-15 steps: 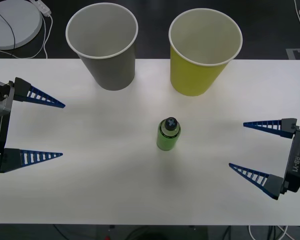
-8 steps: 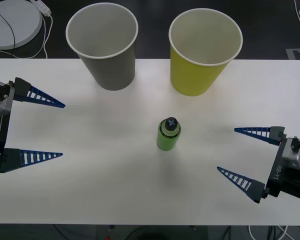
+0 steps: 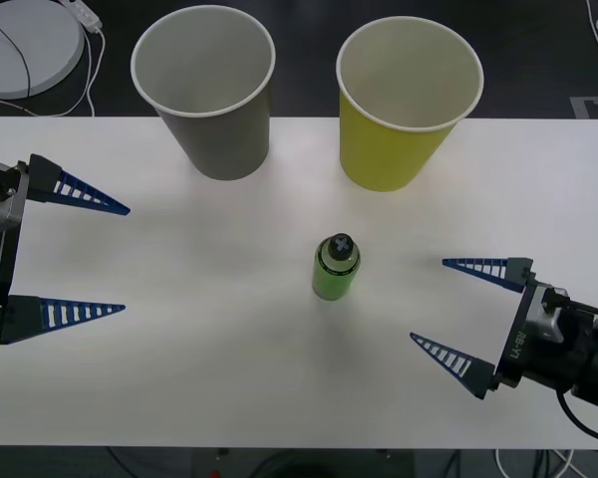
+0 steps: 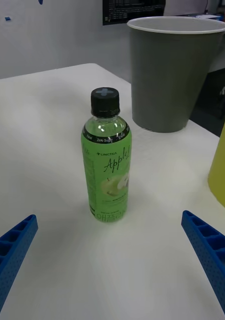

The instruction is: Put the can into the green bin and the plastic bottle into the gray bin

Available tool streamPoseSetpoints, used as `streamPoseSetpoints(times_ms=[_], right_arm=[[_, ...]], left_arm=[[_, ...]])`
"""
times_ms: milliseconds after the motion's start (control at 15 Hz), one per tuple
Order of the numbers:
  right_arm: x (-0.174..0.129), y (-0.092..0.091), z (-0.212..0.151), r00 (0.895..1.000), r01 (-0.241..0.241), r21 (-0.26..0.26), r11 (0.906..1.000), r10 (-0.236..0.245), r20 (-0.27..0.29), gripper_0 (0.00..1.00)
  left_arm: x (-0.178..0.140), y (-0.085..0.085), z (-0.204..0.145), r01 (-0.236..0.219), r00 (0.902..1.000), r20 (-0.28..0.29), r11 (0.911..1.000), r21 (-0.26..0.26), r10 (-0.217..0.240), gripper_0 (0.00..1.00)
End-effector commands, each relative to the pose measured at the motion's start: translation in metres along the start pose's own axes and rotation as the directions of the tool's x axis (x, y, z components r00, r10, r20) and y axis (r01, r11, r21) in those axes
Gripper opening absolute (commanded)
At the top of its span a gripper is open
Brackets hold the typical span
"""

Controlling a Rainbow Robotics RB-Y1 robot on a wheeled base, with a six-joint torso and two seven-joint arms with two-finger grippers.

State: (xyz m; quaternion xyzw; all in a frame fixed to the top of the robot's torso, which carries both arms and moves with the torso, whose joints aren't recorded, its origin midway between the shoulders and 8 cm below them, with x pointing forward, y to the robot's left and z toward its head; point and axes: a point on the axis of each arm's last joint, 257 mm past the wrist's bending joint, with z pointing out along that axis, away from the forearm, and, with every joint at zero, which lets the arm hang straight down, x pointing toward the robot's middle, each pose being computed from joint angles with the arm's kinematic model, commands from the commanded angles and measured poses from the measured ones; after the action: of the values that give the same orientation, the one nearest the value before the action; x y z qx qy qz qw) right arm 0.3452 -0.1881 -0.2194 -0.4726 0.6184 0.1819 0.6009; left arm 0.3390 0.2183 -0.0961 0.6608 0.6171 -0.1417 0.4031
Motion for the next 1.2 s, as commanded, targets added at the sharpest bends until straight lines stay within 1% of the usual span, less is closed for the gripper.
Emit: streamPoseSetpoints(times_ms=[67,200,400,533,800,1000,1067,1200], right_arm=[[0.008,-0.002,0.008,1.000,0.016,0.013,0.9998,-0.016,0.013,1.00],[0.016,-0.003,0.015,0.999,0.029,0.019,0.9994,-0.029,0.015,1.00],[0.022,-0.003,0.025,0.999,0.028,0.031,0.9991,-0.029,0.027,1.00],[0.026,-0.006,0.030,0.999,0.033,0.045,0.9985,-0.034,0.021,1.00],[0.028,-0.002,0.047,1.000,-0.004,0.052,0.9987,0.003,0.014,1.00],[0.024,0.003,0.062,1.000,-0.018,0.050,0.9986,0.017,0.022,1.00],[0.020,0.001,0.068,0.999,-0.024,0.054,0.9983,0.022,0.029,1.00],[0.019,0.000,0.075,0.999,-0.020,0.059,0.9981,0.019,0.028,1.00]], left_arm=[[0.000,0.000,0.000,0.000,1.0000,0.000,1.0000,0.000,0.000,1.00],[0.000,0.000,0.000,0.000,1.0000,0.000,1.0000,0.000,0.000,1.00],[0.000,0.000,0.000,0.000,1.0000,0.000,1.0000,0.000,0.000,1.00],[0.000,0.000,0.000,0.000,1.0000,0.000,1.0000,0.000,0.000,1.00],[0.000,0.000,0.000,0.000,1.0000,0.000,1.0000,0.000,0.000,1.00],[0.000,0.000,0.000,0.000,1.0000,0.000,1.0000,0.000,0.000,1.00],[0.000,0.000,0.000,0.000,1.0000,0.000,1.0000,0.000,0.000,1.00],[0.000,0.000,0.000,0.000,1.0000,0.000,1.0000,0.000,0.000,1.00]])
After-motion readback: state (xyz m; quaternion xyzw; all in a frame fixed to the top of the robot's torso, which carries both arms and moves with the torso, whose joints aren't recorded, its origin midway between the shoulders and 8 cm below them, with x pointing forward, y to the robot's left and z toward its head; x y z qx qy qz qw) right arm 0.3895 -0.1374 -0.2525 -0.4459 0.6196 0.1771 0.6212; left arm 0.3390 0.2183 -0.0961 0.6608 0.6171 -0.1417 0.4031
